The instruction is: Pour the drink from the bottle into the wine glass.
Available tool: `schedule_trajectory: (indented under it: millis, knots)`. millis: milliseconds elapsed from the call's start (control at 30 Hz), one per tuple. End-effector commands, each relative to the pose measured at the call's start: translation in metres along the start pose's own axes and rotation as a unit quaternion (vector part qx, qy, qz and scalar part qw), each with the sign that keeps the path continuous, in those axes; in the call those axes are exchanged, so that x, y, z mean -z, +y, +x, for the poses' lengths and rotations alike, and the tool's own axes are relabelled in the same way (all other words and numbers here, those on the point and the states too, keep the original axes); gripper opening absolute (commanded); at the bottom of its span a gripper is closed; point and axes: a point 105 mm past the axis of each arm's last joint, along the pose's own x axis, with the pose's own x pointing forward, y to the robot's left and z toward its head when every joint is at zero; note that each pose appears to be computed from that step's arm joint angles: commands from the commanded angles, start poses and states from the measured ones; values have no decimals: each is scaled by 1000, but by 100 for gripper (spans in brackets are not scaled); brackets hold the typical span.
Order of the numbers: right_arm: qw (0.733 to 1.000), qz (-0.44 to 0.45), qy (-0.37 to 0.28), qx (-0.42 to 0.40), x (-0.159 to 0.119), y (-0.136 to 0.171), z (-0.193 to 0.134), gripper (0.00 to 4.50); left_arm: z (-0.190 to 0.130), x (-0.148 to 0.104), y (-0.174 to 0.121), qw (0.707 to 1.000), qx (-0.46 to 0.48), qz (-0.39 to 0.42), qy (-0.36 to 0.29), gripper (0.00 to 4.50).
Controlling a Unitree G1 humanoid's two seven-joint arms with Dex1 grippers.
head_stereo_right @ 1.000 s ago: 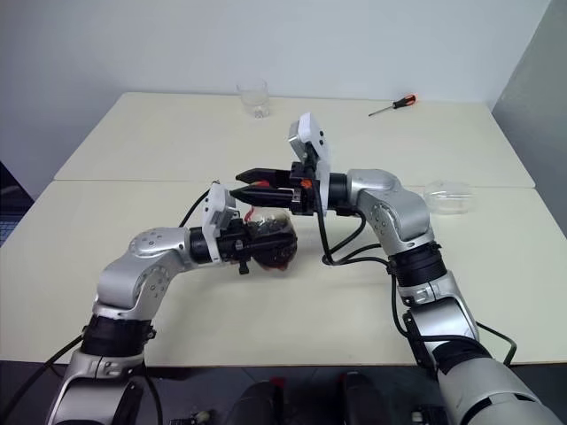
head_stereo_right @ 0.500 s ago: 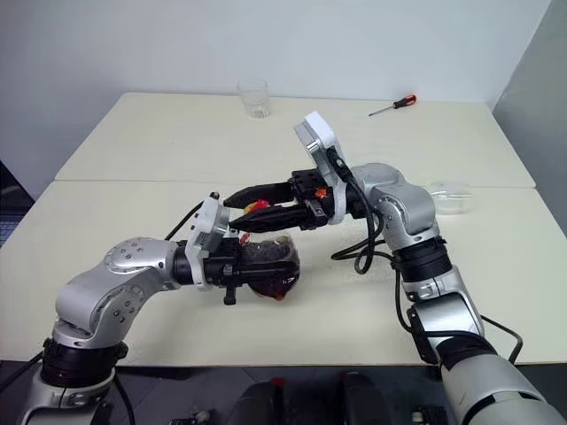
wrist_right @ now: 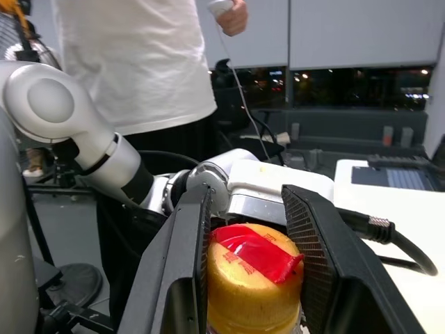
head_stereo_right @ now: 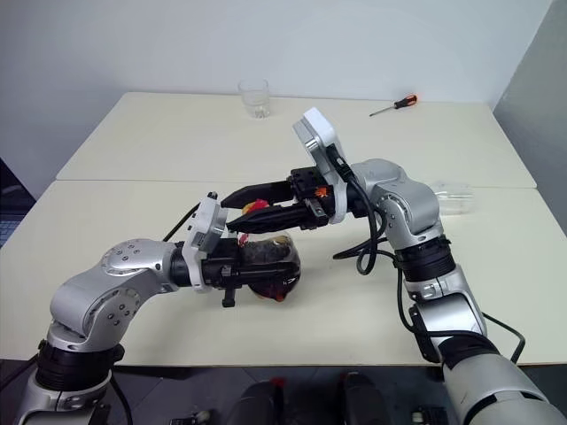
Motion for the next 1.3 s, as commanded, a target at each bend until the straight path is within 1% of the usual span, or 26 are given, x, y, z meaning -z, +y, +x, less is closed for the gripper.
schedule_trajectory:
  millis: [33, 67, 167, 267, 300, 333, 433, 533, 633, 733, 900, 1000, 1167, 1300]
  knots:
    - [1000, 5, 10, 13, 3, 2, -3, 162, -2, -28, -1, 998, 5, 49, -45, 108]
    - [1000, 5, 10, 19, 3, 2, -4, 203, -1, -28, 0, 998, 6, 49, -45, 108]
    - [999, 6, 8, 33, 0, 0, -7, 290, -1, -29, 0, 998, 9, 49, -46, 106]
    - [999, 9, 6, 48, -3, -1, -10, 403, -2, -28, 0, 998, 9, 48, -45, 106]
    - [998, 9, 7, 54, -4, -2, -12, 432, -2, -27, 1, 998, 8, 47, -45, 106]
    - [998, 11, 6, 62, -5, -2, -14, 450, -2, -27, 2, 998, 3, 46, -46, 106]
    - [996, 11, -1, 85, -10, -2, -18, 450, -5, -26, 6, 998, -13, 42, -46, 106]
    - [991, 6, -26, 128, -23, -3, -24, 450, -10, -23, 19, 996, -58, 34, -52, 106]
    - [986, -3, -44, 162, -29, -1, -24, 450, -13, -16, 31, 993, -96, 29, -56, 106]
    - [978, -17, -41, 204, -25, -4, -20, 450, -15, -10, 43, 990, -128, 30, -56, 106]
    - [955, -37, -10, 293, -11, -21, -19, 450, -18, -8, 59, 986, -152, 35, -60, 105]
    - [943, -46, -10, 328, -9, -33, -18, 450, -18, -5, 64, 986, -155, 37, -57, 104]
    - [934, -55, -6, 353, -7, -44, -16, 450, -17, -5, 69, 986, -154, 41, -55, 104]
    - [936, -42, -15, 349, -6, -46, -9, 450, -18, -4, 72, 986, -155, 42, -54, 104]
